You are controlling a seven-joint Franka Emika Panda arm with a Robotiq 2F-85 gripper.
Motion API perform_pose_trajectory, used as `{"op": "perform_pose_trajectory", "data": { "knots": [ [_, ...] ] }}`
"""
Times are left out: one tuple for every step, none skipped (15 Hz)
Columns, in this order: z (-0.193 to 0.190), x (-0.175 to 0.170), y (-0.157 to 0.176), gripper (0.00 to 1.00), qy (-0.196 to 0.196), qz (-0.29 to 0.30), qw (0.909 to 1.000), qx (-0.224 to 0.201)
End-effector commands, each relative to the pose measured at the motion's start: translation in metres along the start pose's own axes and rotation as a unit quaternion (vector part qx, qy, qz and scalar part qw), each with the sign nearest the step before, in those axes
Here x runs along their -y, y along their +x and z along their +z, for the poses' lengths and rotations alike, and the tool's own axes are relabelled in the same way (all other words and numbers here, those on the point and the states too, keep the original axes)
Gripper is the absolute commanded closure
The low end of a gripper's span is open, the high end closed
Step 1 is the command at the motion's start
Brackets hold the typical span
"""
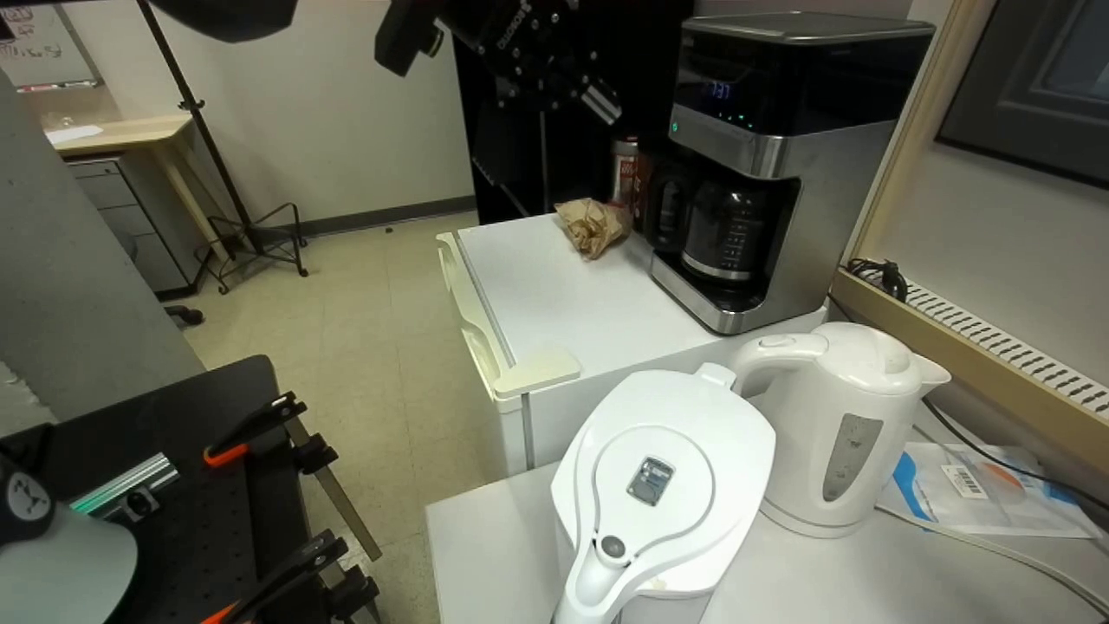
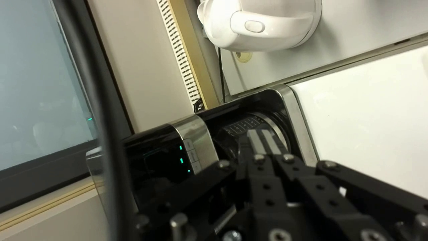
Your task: Press the coffee maker button
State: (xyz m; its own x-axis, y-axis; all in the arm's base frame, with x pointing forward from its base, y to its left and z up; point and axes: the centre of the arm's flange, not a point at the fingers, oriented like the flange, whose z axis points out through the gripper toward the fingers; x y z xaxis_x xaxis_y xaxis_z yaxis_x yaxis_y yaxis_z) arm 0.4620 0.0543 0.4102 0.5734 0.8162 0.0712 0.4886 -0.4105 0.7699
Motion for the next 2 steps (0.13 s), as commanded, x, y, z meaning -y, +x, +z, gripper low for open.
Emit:
{"op": "perform_pose_trajectory", "data": {
  "knots": [
    [-0.0262, 0.0128, -0.0175, 1.00, -0.015, -0.023, 0.9995, -0.012],
    [-0.0289, 0.0148, -0.0196, 1.00, -0.017, -0.026, 0.9994, -0.013]
  ]
}}
